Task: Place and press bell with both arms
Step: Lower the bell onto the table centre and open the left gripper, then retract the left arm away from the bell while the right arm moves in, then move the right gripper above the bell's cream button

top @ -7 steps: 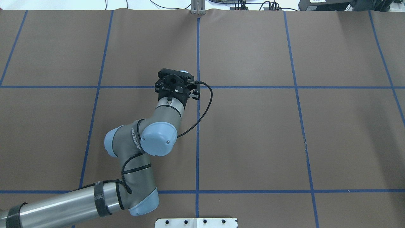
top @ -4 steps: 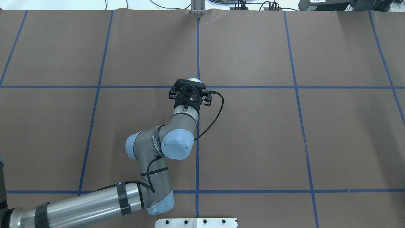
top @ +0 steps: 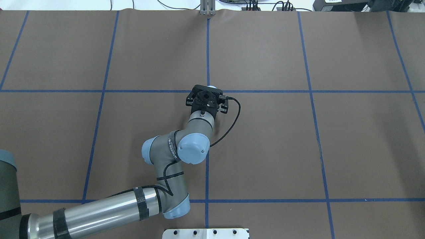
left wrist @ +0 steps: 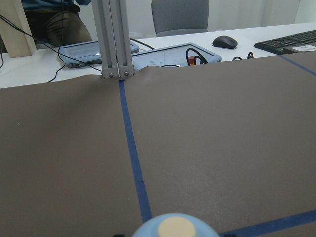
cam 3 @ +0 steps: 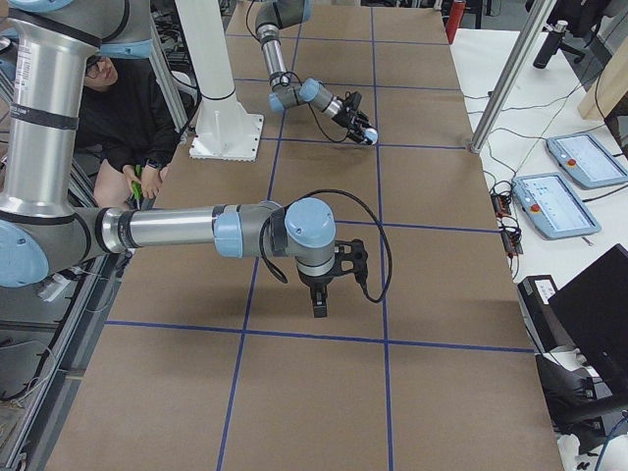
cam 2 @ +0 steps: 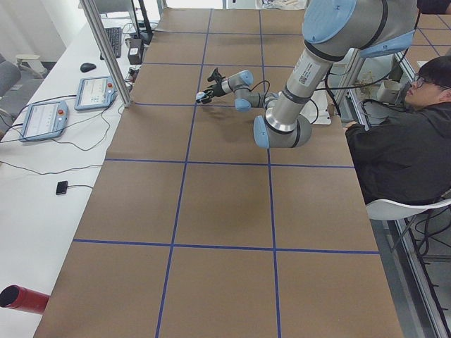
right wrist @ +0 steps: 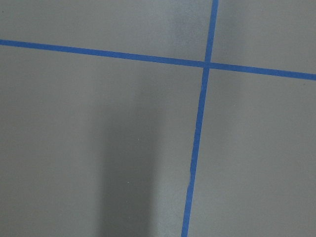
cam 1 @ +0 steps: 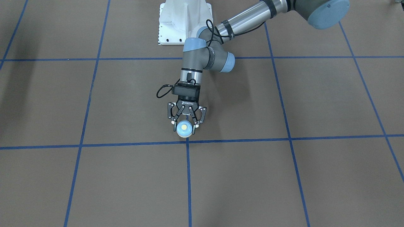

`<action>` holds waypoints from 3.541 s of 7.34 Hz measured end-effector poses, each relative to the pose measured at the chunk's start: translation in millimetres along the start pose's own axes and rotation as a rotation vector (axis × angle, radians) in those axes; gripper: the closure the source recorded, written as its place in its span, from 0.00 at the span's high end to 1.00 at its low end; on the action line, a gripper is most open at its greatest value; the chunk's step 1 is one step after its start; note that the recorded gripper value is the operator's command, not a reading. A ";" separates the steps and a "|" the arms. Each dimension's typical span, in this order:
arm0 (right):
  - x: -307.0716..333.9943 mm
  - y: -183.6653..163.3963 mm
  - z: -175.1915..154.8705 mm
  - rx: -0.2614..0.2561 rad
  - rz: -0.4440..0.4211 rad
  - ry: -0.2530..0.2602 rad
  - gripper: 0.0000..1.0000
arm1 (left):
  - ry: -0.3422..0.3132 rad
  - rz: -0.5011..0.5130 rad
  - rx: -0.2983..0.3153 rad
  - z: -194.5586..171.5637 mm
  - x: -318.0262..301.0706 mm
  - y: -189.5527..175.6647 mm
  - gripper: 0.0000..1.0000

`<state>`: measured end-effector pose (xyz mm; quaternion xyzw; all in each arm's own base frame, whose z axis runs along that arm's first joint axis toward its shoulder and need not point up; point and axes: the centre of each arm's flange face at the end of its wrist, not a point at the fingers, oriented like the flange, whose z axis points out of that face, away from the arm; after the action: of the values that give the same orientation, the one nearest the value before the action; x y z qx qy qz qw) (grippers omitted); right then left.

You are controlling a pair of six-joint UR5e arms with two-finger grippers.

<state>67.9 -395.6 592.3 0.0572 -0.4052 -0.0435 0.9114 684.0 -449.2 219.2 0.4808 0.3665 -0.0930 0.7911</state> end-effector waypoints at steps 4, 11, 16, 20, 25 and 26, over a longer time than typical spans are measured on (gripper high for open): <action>-0.7 -0.2 -0.7 0.002 -0.003 0.000 1.00 | -0.009 0.003 -0.010 9.0 -7.9 0.0 1.00; 6.4 6.0 6.5 -0.001 0.007 -0.011 1.00 | 0.030 -0.056 -0.051 36.2 -56.0 -70.1 1.00; -99.1 -113.8 -7.3 0.059 -0.008 -0.039 1.00 | -0.029 0.011 -0.394 84.4 -314.3 -156.2 1.00; -324.7 -213.4 58.6 0.010 0.030 0.006 0.97 | -0.037 0.056 -0.553 58.6 -518.0 -165.9 1.00; -545.6 -252.8 135.3 -0.037 0.195 0.043 0.59 | -0.142 0.136 -0.749 -53.3 -691.3 -130.9 1.00; -569.7 -256.7 148.4 -0.049 0.198 0.049 0.42 | -0.162 0.149 -0.783 -82.3 -716.3 -116.4 1.00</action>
<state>-431.4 -588.4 237.3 -0.0044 -0.3853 0.0384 0.9220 74.0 -588.6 595.8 0.1595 0.2746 0.0735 0.9454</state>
